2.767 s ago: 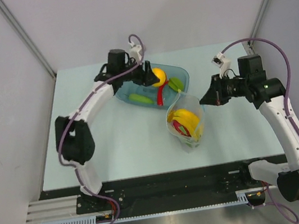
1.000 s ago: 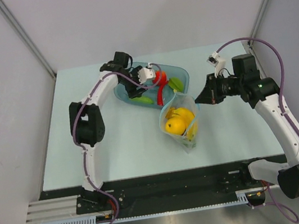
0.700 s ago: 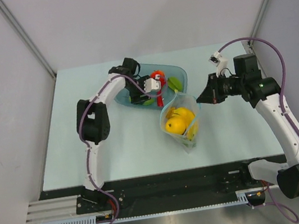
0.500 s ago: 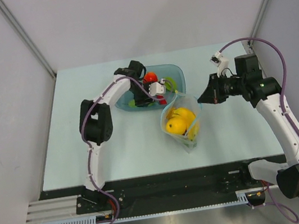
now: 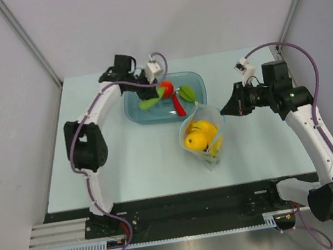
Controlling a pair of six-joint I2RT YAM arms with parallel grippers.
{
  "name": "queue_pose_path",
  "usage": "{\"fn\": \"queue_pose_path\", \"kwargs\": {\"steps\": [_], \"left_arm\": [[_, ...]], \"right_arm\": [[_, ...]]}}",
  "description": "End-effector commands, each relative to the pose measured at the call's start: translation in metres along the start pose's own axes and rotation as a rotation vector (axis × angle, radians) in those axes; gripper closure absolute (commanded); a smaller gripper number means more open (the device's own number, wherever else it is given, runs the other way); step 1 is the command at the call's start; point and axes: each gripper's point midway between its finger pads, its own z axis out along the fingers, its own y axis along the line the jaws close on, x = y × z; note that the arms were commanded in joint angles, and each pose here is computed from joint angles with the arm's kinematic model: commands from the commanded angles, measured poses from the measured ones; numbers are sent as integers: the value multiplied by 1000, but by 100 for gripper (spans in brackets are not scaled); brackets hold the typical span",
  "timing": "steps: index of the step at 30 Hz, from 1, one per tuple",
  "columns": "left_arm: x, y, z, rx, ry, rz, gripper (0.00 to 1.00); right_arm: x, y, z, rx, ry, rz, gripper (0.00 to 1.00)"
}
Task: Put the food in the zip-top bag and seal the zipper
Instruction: Pick up the fake fruit from the bin, then place the fake fruit in the zipper food storage bag.
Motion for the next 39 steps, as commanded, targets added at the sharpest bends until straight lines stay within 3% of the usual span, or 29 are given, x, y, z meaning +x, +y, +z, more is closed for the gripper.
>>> {"fn": "queue_pose_path", "kwargs": {"steps": [1,3,5,9,12,18,25,31,36,39], "left_arm": [[-153,-32,-95,-45,-445,-79,97],[-179,-51,-124,-37,-532,-128,95],[-190,-66,-129,-16,-603,-266,96],[-210,-110,-142,-63,-718,-307,98],[-213,-146,-132,-96,-758,-295,93],[-217,-208,-89,-64,-740,-370,94],[-208,-222,-66,-89,-698,-489,95],[-246,-210,-120,-197,-870,-387,96],[-221,-227,-89,-139,-731,-426,96],[-209,-229,-78,-151,-709,-484,96]], "right_arm": [[-11,-1,-1,2,-41,-39,100],[-12,-1,-1,5,-43,-38,100],[-11,0,-1,1,-43,-36,100],[-7,1,-1,-4,-39,-26,100],[-4,0,-1,-9,-33,-14,100],[-1,1,0,-21,-32,10,100],[3,3,-2,-31,-39,37,100],[4,3,-3,-28,-48,46,100],[1,3,-1,-39,-63,65,100],[-6,1,-3,-38,-84,84,100]]}}
